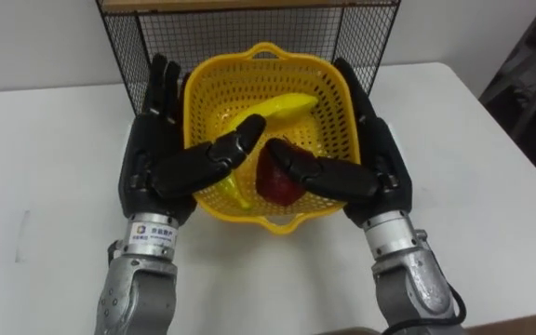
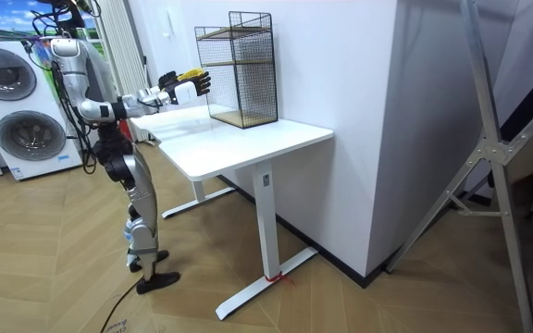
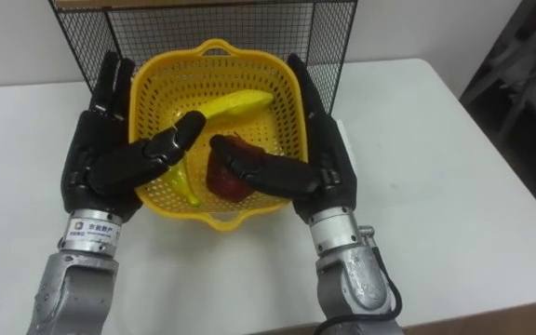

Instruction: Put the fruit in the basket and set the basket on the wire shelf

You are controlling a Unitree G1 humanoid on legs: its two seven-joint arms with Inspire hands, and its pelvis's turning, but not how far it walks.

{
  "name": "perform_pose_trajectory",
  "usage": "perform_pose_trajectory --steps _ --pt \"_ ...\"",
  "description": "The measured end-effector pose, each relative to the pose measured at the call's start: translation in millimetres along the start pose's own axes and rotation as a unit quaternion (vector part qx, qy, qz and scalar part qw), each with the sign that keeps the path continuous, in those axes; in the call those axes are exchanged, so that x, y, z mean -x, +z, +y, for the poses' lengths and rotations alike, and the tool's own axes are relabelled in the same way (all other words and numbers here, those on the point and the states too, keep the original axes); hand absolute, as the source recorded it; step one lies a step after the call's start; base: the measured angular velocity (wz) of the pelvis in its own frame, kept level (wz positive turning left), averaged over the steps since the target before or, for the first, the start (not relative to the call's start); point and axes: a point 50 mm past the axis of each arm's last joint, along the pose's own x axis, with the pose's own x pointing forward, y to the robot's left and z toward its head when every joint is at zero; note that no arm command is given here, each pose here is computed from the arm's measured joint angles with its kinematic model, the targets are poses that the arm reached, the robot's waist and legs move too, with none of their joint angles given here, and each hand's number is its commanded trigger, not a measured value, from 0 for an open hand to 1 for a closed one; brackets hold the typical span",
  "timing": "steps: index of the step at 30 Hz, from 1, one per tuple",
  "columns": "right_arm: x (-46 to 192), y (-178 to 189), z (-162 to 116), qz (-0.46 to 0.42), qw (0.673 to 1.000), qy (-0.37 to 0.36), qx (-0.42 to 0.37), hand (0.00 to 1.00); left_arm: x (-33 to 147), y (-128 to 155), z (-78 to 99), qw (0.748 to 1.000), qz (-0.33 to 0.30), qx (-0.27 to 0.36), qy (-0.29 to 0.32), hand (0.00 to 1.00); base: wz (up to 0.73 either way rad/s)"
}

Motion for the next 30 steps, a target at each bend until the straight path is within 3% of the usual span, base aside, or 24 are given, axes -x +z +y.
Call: perform_pose_trajectory --steps 30 --pt "4 -10 -3 0.020 1.000 0.003 -0.010 0.00 3.9 0 4.0 1.000 -0.002 -0.004 0.004 0.00 -0.01"
